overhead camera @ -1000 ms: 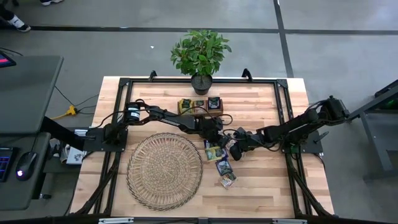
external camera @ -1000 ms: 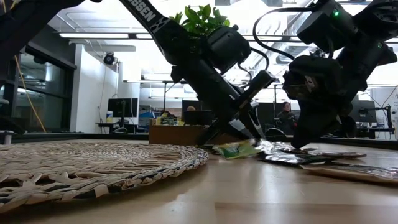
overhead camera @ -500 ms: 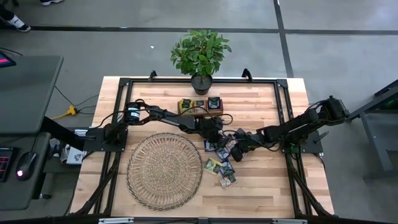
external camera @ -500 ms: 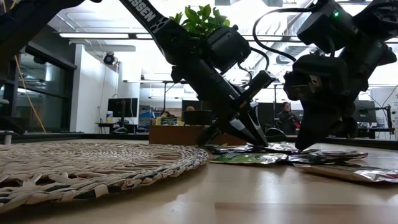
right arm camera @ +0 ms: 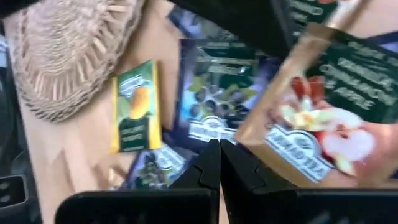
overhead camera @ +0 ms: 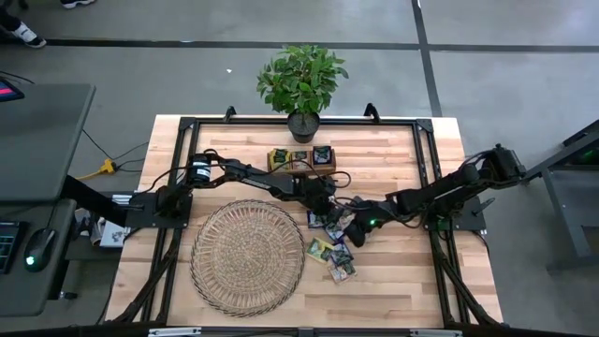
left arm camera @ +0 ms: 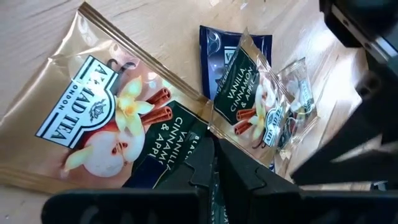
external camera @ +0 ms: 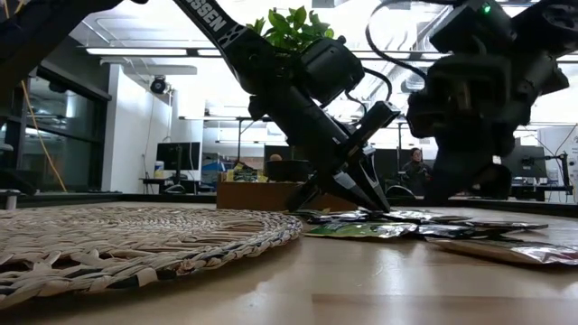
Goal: Pick & Place Tea
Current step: Put the brown tea bag into the middle section of the wooden organizer
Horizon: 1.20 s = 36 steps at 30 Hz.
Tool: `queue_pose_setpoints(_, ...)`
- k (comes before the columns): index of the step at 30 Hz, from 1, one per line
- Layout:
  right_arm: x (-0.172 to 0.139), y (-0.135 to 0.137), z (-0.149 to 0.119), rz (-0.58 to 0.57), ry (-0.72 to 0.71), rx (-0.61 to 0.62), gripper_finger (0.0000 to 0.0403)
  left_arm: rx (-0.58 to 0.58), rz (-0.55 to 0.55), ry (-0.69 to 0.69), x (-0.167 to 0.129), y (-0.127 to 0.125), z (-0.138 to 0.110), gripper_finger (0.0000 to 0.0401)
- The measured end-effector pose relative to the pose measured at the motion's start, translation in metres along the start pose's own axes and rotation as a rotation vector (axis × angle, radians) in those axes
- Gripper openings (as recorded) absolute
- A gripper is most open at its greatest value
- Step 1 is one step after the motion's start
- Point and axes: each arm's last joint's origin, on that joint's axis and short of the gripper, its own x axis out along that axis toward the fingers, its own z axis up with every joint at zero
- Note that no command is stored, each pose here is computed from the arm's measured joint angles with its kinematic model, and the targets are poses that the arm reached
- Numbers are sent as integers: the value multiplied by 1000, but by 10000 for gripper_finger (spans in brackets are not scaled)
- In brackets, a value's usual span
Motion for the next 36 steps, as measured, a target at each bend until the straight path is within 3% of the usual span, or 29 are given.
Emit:
queue_pose_setpoints(5, -2, 13, 7, -19, -28, -34, 0, 3, -8, 12, 0, 0, 0, 22)
queue_pose_setpoints(13, -11, 15, 12, -305, 3, -40, 0, 26, -7, 11, 0, 0, 0, 22)
queue_pose_setpoints(28, 4, 6, 6, -390, 72, 74, 0, 27, -10, 12, -1, -1, 0, 22)
queue_pose_setpoints(36, 10, 6, 3, -381, 100, 58, 0, 114, -18, 21, -1, -1, 0, 25)
